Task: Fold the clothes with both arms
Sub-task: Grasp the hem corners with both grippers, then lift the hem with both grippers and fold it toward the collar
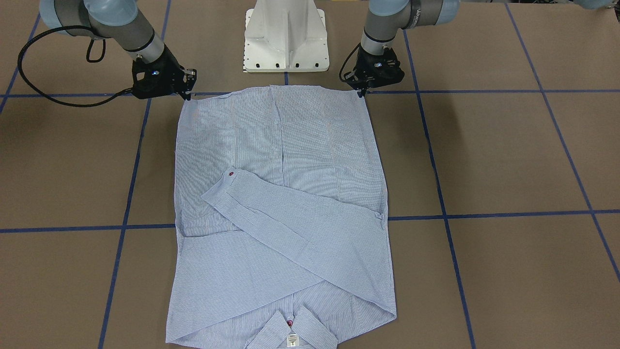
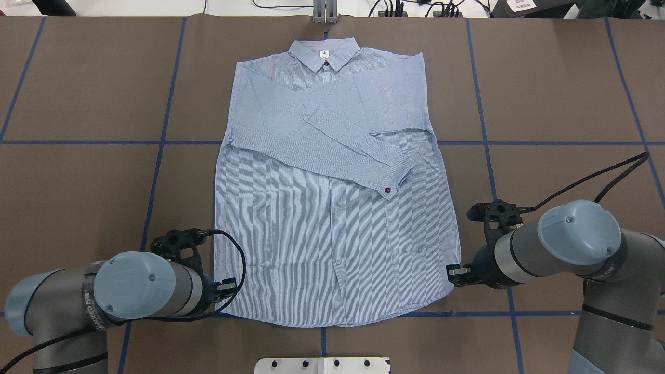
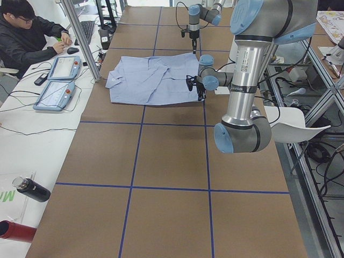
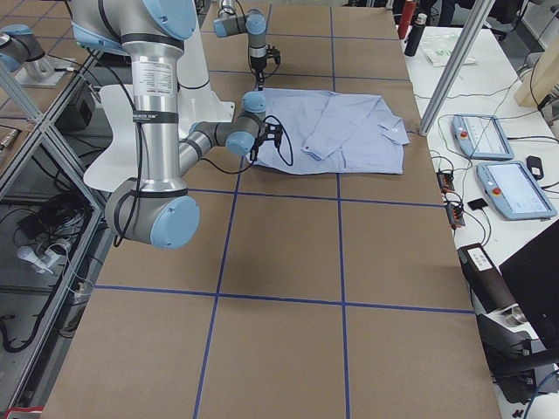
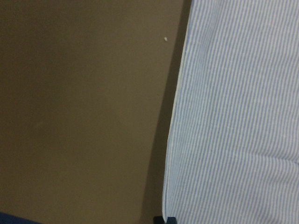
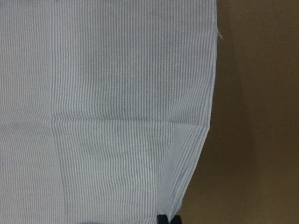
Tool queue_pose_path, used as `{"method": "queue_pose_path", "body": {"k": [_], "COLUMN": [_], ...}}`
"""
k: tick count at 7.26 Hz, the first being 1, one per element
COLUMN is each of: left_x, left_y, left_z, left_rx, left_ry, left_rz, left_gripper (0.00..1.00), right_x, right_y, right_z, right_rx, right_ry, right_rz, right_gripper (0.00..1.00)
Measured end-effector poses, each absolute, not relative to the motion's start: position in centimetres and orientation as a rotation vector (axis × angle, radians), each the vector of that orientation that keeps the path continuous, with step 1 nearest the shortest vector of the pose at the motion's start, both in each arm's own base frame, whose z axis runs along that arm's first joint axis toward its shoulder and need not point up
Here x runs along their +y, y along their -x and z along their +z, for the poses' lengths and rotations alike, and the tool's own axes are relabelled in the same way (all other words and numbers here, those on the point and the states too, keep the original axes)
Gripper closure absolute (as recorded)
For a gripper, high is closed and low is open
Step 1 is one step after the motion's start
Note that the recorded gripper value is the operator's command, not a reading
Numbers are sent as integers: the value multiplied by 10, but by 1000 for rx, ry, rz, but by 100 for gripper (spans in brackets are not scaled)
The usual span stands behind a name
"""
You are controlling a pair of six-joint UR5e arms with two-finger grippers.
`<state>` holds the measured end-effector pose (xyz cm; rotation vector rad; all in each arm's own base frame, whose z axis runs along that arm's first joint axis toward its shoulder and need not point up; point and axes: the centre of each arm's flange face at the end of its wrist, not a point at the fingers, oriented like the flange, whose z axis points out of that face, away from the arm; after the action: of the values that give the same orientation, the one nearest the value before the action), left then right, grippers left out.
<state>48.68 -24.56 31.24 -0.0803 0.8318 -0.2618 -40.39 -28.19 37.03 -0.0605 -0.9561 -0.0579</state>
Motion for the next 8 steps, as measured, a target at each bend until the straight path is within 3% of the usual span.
{"method": "queue_pose_path", "body": {"k": [8], "left_x": [-222], "left_y": [-450], "left_z": [247], "left_rx": [884], "left_ry": [90], "left_rz": [-219], "left_gripper": [100], "right_x": [-282], "right_y": [384], "right_z": [339], "right_rx": [-1060], "right_ry": [140], "right_rz": [-123], "right_gripper": [100]}}
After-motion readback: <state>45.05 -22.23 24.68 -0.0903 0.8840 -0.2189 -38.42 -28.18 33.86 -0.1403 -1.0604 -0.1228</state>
